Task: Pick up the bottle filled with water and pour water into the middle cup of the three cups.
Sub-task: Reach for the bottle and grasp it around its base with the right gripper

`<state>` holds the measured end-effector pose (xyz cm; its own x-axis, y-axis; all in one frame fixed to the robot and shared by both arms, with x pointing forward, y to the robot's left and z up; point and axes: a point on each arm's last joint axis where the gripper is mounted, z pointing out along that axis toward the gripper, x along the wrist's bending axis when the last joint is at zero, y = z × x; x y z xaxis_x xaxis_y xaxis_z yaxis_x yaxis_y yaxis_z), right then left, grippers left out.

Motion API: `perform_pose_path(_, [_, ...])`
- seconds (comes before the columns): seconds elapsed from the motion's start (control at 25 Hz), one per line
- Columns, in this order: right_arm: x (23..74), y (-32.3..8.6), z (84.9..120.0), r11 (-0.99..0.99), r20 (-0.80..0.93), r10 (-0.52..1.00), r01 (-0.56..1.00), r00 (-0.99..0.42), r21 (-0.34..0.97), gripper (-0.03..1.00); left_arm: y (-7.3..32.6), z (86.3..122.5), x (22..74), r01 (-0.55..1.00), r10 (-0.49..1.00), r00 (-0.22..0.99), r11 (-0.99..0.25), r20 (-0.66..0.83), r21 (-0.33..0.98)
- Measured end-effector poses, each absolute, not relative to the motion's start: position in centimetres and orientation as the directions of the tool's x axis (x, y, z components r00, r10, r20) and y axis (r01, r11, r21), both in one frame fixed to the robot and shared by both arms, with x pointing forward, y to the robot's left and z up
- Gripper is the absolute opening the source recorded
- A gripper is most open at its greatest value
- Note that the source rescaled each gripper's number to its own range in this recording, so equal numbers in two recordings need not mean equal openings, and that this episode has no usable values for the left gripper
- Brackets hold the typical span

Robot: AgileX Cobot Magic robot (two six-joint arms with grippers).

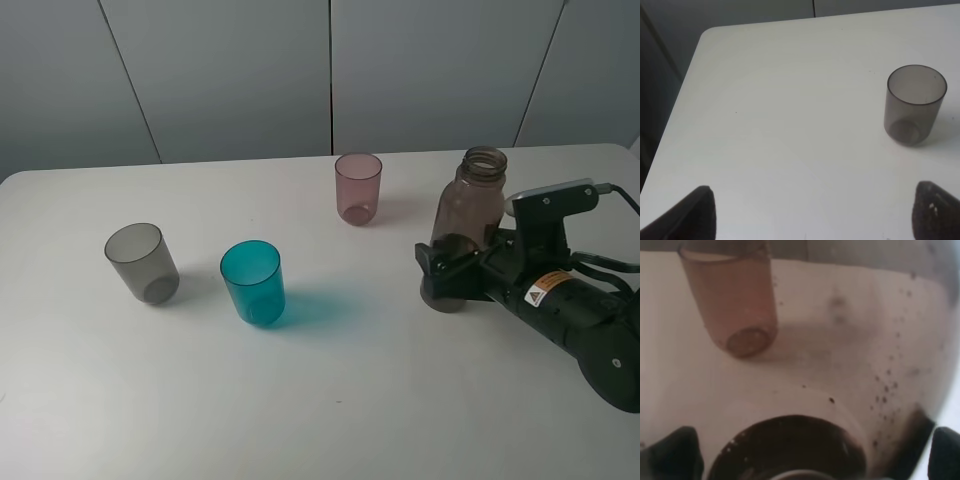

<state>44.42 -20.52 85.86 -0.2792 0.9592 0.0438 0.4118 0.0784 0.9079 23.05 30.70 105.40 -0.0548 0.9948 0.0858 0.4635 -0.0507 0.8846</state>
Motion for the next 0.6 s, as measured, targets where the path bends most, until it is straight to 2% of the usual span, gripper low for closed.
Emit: perform_pose_path(0.6, [44.8, -19.8, 84.8, 0.166, -0.011, 0.934, 0.406, -0.357, 0.899, 1.00, 30.7, 105.4, 23.1, 0.464, 0.995, -0.055, -0.051, 0.086, 0.885])
